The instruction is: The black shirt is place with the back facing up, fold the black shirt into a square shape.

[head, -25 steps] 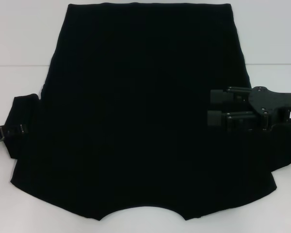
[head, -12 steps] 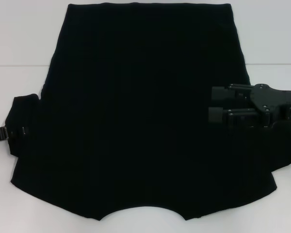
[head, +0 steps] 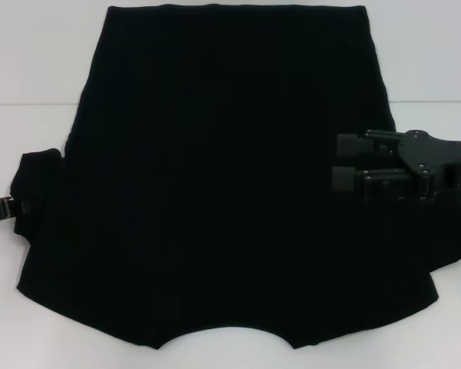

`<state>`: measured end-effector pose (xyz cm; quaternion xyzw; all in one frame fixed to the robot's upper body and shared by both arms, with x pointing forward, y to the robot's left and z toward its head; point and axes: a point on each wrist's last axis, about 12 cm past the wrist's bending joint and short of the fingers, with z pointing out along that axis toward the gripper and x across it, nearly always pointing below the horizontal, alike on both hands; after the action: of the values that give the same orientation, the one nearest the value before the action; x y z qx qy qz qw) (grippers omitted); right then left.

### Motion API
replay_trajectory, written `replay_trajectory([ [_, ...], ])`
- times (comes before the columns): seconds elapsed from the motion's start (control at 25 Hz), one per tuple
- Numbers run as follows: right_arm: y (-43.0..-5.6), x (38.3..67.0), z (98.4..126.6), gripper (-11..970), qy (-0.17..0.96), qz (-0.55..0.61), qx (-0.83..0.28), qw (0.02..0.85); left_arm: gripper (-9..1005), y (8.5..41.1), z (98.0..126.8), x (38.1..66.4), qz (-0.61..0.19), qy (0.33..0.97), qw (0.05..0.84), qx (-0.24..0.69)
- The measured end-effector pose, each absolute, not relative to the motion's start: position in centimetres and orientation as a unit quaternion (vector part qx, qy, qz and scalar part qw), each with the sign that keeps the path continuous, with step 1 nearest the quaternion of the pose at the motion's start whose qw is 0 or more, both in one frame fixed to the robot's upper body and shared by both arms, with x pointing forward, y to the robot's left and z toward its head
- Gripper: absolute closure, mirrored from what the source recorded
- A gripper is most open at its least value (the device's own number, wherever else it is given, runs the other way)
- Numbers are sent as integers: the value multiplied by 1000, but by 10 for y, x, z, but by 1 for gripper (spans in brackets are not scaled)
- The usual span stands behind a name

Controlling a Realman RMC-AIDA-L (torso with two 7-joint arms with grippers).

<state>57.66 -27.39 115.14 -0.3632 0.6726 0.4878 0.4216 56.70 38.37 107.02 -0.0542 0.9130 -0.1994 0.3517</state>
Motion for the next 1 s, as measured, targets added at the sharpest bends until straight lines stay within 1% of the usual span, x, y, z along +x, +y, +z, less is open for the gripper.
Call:
replay_trajectory([
  [0.24, -275, 577, 1151, 43, 672, 488, -361, 424, 894, 386, 1071, 568, -193, 913, 355, -54],
  [0.44, -275, 576, 1151, 43, 672, 490, -358, 424, 970, 389, 1073, 569, -181, 914, 360, -52],
  [1.0, -269, 574, 1146, 44, 671, 496, -353, 423, 953, 402, 1089, 588, -99, 914, 392, -21],
])
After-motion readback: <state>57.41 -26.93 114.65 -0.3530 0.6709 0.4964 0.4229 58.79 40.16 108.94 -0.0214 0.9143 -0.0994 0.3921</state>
